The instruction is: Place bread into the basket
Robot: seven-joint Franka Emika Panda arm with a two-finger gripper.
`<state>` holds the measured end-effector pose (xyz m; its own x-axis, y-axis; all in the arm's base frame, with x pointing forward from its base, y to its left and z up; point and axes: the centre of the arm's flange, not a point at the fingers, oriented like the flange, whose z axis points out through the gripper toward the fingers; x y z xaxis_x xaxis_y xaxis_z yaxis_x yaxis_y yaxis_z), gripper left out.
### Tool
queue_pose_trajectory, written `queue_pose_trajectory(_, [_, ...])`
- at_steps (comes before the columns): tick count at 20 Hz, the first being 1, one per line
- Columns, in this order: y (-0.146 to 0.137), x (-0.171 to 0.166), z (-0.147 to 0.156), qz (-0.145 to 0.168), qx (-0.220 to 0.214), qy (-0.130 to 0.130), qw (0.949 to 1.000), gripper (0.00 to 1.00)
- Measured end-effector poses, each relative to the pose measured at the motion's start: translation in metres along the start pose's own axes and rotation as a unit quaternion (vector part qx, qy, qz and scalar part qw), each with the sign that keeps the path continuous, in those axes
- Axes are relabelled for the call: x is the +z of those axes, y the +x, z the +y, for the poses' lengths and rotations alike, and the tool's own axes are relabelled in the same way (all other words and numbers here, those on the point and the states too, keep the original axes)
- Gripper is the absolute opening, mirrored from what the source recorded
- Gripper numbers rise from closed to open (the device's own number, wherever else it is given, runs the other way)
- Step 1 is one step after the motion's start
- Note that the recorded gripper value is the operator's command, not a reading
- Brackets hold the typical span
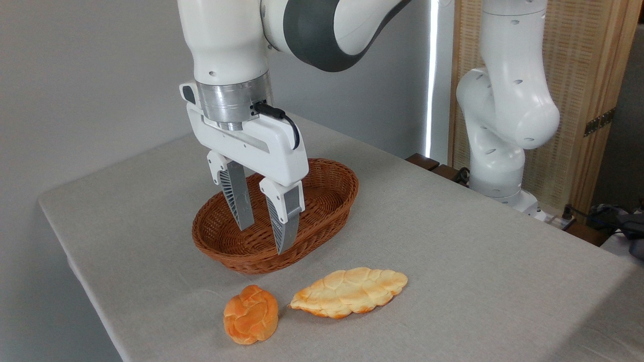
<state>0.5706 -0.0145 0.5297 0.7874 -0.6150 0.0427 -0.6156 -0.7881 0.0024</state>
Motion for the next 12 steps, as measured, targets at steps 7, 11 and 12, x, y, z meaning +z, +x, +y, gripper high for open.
queue_pose_trajectory(7, [-0.0003, 0.0013, 0.0011, -0.004, 0.001, -0.003, 1.0000, 1.00])
queue_pose_trajectory(11, [0.0006, 0.0031, 0.0021, -0.004, 0.002, -0.003, 1.0000, 1.00])
queue_pose_trajectory(12, [0.0015, 0.0029, 0.0014, 0.000, 0.003, 0.001, 1.0000, 1.00])
